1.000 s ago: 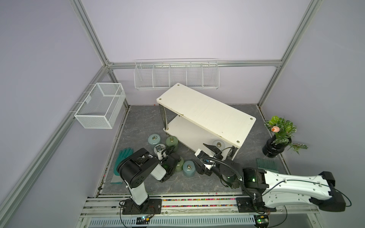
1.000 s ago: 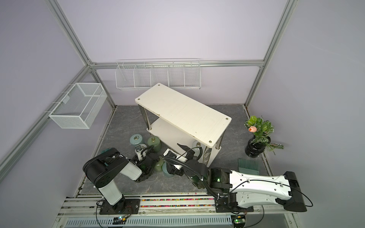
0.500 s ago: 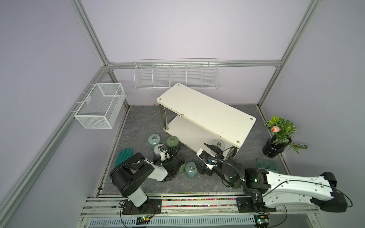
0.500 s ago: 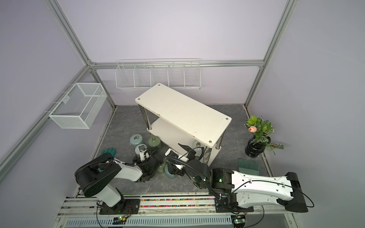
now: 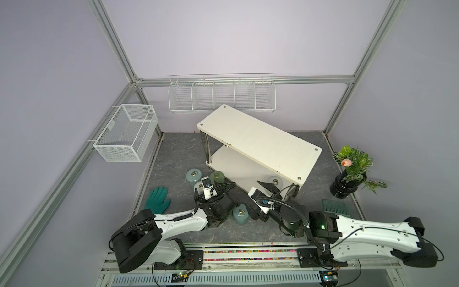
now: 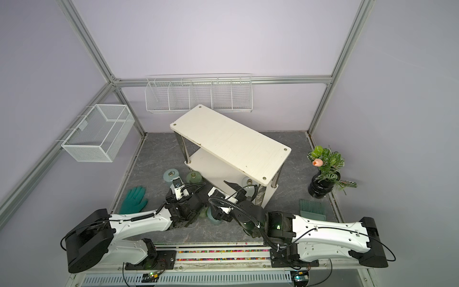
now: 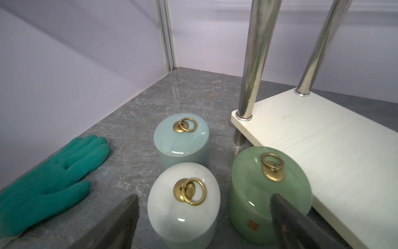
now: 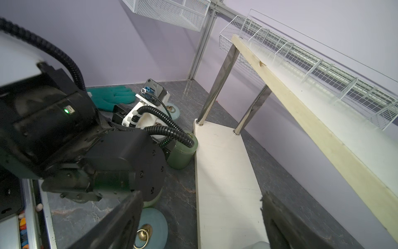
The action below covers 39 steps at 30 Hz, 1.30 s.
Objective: Remove the tea canisters from the shelf
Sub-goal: Place the tea canister at the center of the board, then pick up the tea canister from the shelf.
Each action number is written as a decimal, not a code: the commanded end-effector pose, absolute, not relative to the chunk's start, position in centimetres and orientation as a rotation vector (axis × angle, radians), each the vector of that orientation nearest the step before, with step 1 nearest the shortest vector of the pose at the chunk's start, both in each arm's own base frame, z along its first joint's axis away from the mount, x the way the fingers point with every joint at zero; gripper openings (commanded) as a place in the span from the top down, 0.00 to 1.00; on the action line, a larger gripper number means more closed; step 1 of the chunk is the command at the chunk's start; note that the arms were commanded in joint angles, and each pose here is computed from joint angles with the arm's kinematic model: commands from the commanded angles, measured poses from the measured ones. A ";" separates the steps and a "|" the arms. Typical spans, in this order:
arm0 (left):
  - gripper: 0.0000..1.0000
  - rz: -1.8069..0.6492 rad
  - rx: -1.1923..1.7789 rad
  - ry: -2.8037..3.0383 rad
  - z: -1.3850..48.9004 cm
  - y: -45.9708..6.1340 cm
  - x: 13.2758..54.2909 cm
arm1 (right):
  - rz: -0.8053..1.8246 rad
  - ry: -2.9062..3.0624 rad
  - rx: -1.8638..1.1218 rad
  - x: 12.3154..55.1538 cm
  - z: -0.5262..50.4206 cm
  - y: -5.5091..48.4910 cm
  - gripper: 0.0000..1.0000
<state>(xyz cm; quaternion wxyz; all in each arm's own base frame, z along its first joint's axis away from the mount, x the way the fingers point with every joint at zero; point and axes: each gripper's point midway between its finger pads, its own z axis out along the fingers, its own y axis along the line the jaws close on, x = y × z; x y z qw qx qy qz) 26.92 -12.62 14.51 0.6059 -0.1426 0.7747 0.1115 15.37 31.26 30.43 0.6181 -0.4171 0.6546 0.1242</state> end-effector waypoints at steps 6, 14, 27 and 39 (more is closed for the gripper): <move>0.00 0.231 -0.306 1.747 19.5 -10.9 25.4 | 0.245 1.511 -0.882 16.3 31.5 30.3 0.11; 0.00 -0.200 0.056 1.793 21.3 -16.2 26.8 | 0.129 1.533 -0.775 17.8 33.6 28.7 0.11; 0.00 -0.542 0.581 1.792 19.9 -27.6 26.3 | 0.215 1.498 -0.829 16.4 35.0 28.7 0.11; 0.00 -0.726 0.851 1.732 18.2 -33.6 25.2 | 0.217 1.502 -0.812 16.4 35.2 28.5 0.11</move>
